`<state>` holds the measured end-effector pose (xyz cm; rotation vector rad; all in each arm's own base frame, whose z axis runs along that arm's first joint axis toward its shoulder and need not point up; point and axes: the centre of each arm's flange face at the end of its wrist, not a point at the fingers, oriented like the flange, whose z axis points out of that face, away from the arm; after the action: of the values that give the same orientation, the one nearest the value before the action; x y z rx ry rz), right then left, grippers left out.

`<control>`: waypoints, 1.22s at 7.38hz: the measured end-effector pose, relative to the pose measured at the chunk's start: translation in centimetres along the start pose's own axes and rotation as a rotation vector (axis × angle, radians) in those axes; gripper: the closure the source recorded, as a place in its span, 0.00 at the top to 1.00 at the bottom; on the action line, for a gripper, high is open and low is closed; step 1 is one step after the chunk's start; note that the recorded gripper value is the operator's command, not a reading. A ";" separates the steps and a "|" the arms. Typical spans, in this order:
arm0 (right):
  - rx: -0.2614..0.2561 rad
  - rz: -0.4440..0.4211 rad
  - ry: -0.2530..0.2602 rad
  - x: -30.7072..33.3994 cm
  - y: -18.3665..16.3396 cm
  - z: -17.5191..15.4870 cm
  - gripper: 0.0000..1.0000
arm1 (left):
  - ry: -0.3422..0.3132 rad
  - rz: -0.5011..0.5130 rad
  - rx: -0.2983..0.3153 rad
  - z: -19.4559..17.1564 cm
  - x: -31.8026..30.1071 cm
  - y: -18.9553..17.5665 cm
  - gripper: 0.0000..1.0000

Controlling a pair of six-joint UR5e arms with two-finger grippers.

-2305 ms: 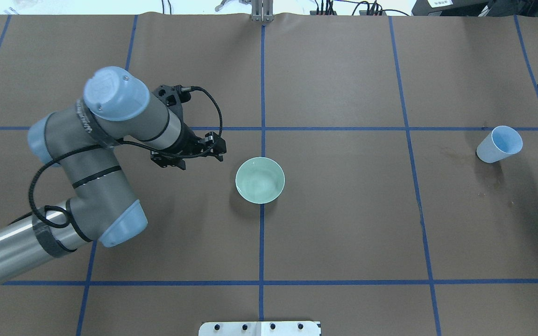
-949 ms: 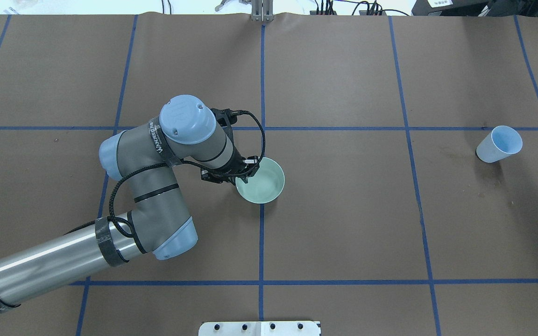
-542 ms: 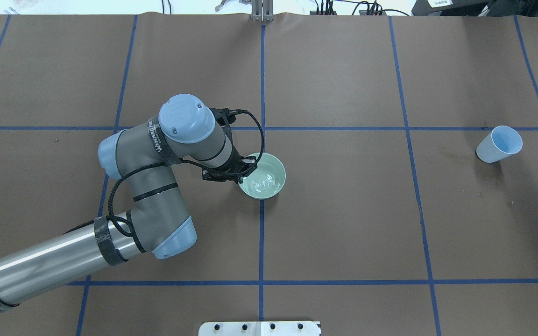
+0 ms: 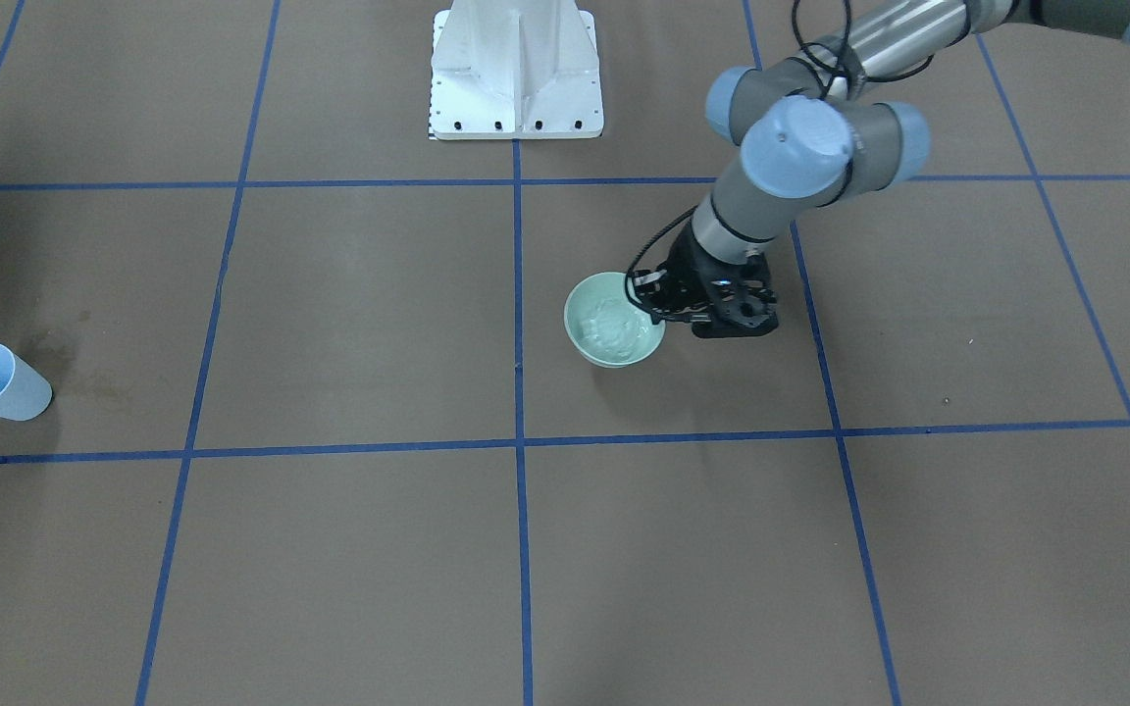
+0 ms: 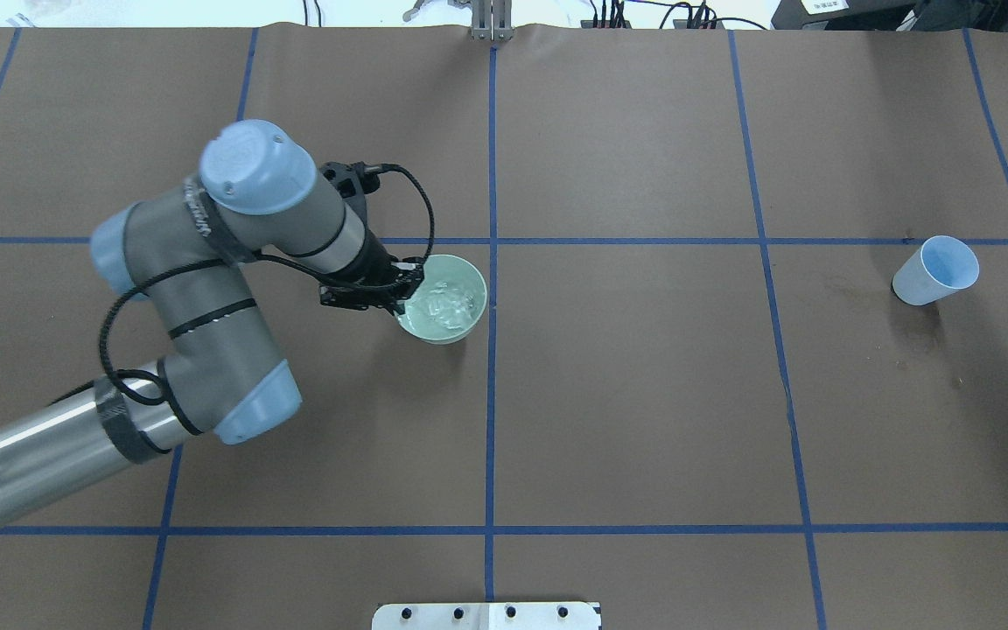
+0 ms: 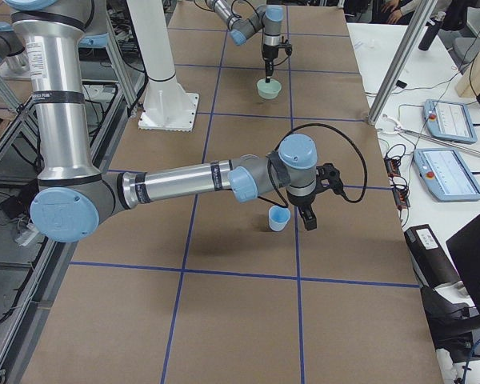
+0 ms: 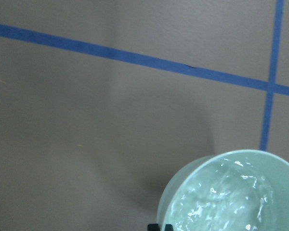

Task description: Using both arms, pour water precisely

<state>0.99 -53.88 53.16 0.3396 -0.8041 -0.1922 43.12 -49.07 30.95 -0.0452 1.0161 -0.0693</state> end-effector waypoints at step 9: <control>0.011 0.002 0.000 -0.6 -0.1 -0.5 1.00 | -0.165 -0.077 -0.064 -6.2 -35.3 -2.7 0.00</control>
<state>0.94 -53.71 52.36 0.3495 -0.8062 -0.1861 19.25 -48.99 57.77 -0.1464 0.8510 -0.1015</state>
